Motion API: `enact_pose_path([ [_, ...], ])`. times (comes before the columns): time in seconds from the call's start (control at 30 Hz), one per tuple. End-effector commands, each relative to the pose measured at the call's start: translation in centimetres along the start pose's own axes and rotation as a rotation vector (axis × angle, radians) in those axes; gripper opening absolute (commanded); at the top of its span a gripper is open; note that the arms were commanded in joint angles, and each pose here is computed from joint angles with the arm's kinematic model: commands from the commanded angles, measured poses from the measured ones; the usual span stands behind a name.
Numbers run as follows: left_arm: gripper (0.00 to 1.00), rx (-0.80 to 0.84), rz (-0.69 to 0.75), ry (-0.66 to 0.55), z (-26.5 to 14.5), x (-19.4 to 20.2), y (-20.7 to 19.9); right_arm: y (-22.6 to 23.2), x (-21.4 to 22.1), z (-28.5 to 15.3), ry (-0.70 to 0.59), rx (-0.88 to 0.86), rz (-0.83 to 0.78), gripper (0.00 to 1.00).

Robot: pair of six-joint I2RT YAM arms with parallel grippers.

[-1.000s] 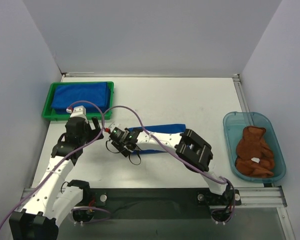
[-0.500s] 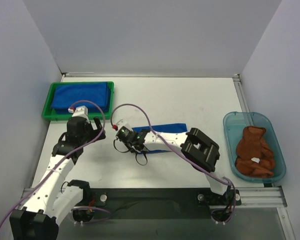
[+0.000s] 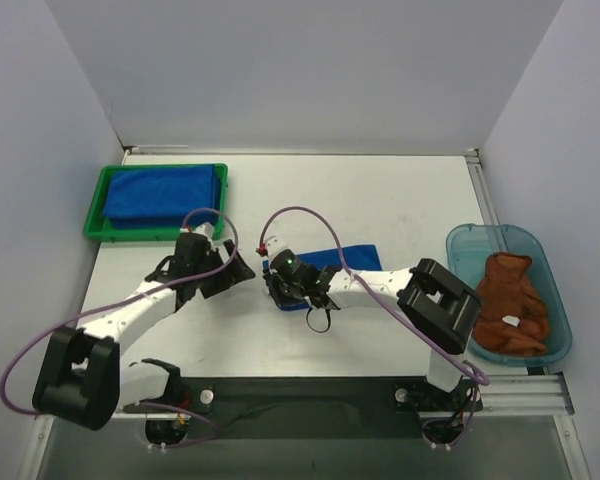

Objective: Fold and stack the towels
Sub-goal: Neatly place the folded towel into the bin

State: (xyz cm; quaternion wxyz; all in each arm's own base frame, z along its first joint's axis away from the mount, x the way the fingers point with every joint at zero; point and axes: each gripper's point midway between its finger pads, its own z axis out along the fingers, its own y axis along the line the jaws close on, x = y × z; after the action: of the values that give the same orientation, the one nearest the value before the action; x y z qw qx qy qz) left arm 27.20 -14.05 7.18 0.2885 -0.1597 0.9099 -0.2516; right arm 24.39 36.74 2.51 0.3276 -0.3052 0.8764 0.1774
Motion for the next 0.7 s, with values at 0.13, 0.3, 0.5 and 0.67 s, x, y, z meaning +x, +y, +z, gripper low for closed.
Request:
enact_pose_path([
  [0.13, 0.97, 0.132, -0.075, 0.002, 3.9, -0.1, -5.0, 1.0, -3.1, -1.6, -0.139, -0.083, 0.049, 0.0],
  [0.3, 0.97, 0.159, -0.096, 0.024, 5.5, 1.5, -6.1, 0.7, -3.5, -1.9, -0.167, -0.097, 0.078, 0.0],
  [0.5, 0.97, 0.142, -0.123, 0.071, 7.0, 3.8, -5.8, 0.6, -3.5, -2.0, -0.178, -0.108, 0.104, 0.0],
  [0.67, 0.92, 0.088, -0.138, 0.09, 7.9, 5.8, -4.6, 0.7, -3.8, -2.1, -0.195, -0.119, 0.121, 0.0],
])
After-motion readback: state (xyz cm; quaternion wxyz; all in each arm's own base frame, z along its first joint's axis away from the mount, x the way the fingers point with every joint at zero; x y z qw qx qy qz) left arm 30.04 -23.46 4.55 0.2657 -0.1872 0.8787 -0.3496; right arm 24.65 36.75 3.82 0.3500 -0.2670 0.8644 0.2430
